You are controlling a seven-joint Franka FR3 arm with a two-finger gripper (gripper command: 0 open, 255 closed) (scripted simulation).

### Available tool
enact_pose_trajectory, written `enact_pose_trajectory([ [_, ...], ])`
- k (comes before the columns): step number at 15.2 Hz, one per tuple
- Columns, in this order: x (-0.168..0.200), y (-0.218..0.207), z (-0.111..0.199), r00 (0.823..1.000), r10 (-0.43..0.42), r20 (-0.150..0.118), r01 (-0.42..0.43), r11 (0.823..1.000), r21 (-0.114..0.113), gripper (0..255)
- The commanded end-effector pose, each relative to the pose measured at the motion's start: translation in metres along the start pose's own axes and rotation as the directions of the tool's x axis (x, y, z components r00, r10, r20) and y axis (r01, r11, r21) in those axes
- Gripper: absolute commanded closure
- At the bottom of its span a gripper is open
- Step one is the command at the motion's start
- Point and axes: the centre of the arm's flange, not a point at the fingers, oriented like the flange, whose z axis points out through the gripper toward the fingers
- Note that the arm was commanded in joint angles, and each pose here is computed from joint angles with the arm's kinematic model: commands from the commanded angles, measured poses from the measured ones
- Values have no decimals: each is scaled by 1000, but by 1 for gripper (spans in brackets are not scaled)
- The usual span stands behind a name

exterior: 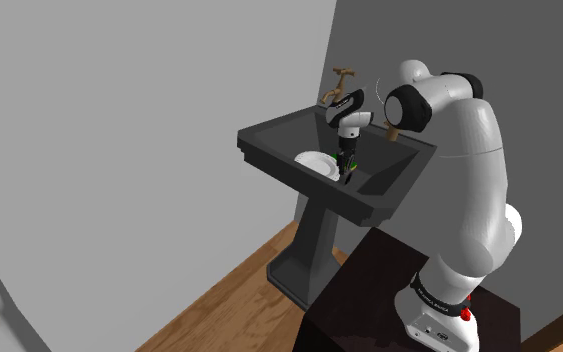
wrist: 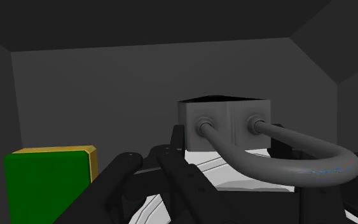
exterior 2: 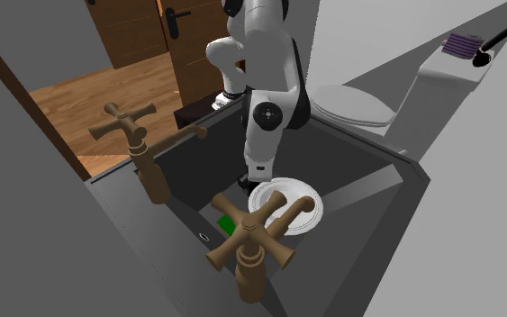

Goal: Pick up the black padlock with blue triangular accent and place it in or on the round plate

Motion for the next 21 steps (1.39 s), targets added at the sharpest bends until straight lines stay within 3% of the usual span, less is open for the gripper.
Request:
enact_pose_trajectory([
  [1, 0, 0, 0, 1000, 0, 0, 0, 1000, 0, 255],
  [5, 0, 0, 0, 1000, 0, 0, 0, 1000, 0, 255],
  [21, -20, -9, -82, 1000, 0, 0, 0, 1000, 0, 255],
])
